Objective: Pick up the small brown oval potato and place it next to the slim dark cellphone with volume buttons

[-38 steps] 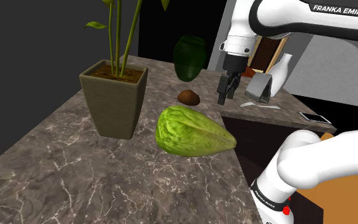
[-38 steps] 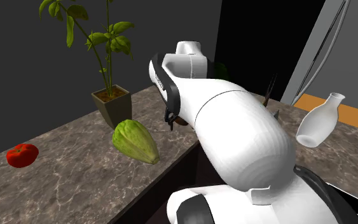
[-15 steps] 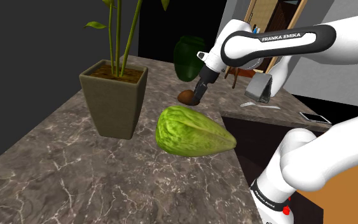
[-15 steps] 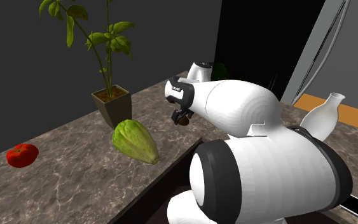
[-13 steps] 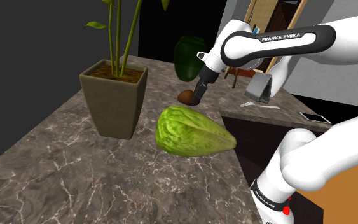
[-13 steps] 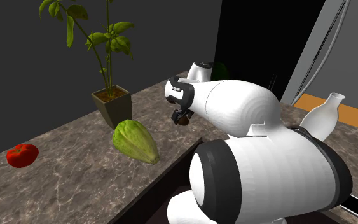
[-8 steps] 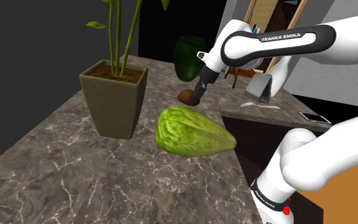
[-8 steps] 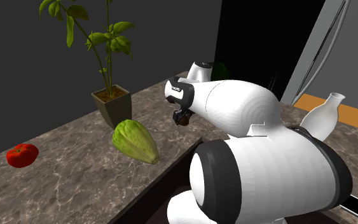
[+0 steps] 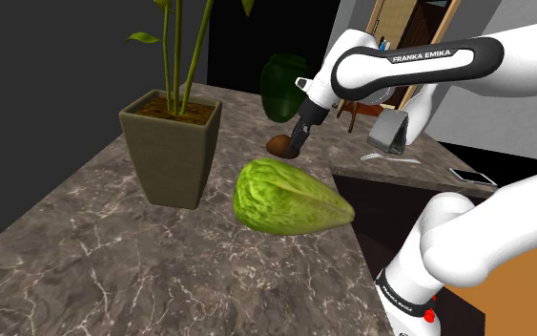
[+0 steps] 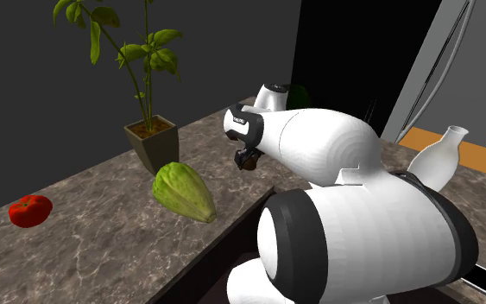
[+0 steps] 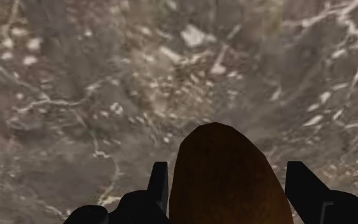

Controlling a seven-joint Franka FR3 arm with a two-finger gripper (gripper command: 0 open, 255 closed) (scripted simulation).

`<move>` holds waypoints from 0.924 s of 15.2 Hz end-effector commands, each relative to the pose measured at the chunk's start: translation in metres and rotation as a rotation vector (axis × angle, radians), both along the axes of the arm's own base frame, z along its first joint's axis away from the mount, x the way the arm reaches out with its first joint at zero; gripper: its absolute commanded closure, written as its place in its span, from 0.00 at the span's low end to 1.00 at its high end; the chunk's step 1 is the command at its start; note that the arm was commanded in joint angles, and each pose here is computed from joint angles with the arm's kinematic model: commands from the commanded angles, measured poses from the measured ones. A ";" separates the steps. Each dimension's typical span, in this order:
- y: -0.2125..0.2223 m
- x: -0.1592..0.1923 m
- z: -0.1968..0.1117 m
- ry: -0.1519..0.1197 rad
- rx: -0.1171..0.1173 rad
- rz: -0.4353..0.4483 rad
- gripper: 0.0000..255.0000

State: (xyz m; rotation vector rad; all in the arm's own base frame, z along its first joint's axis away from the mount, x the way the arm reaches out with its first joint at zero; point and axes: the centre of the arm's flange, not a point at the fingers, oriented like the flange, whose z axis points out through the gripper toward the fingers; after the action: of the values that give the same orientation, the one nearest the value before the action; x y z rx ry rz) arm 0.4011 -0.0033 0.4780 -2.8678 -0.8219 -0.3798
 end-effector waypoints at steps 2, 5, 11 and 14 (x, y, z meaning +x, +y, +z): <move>0.000 0.000 0.010 0.001 0.000 0.000 1.00; 0.000 0.000 0.026 0.001 0.000 0.000 1.00; 0.000 0.000 0.058 0.001 0.000 0.000 1.00; 0.000 0.000 0.074 0.001 0.000 0.000 1.00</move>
State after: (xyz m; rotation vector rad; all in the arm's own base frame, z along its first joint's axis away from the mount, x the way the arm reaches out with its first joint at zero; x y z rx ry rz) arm 0.4017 -0.0022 0.5458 -2.8676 -0.8223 -0.3794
